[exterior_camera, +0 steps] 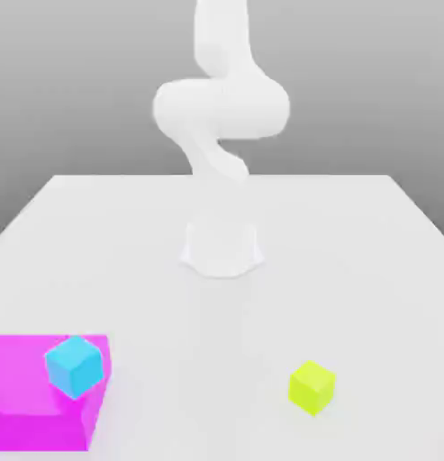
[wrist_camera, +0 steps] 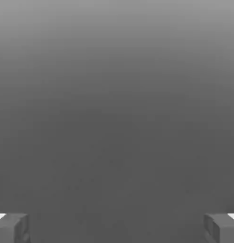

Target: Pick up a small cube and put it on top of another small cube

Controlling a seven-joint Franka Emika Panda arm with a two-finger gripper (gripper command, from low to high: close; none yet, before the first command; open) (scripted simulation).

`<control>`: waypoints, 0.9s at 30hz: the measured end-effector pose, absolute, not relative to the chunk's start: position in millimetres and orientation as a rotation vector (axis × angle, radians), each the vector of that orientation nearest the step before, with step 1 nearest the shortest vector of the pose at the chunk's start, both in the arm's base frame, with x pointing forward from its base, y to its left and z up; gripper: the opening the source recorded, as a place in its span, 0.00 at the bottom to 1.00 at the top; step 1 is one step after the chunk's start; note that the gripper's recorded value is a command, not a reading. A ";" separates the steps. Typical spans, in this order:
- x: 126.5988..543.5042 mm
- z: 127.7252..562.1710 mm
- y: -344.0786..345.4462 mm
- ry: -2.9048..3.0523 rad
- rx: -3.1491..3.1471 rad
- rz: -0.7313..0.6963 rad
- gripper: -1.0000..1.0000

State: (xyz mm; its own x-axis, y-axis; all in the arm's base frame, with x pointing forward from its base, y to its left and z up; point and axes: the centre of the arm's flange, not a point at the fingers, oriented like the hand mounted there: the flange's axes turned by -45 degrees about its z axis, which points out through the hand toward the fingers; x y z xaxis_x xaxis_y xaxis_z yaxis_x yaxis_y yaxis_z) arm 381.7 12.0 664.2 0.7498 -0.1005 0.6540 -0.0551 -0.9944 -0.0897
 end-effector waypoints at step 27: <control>392.1 149.2 132.4 1.223 -2.893 -0.002 0.50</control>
State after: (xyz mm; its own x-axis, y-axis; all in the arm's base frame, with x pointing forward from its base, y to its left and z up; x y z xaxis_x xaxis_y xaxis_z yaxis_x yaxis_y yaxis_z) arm 392.1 132.4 149.2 0.6967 -0.7174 0.0010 -0.7174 -0.6967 -0.0010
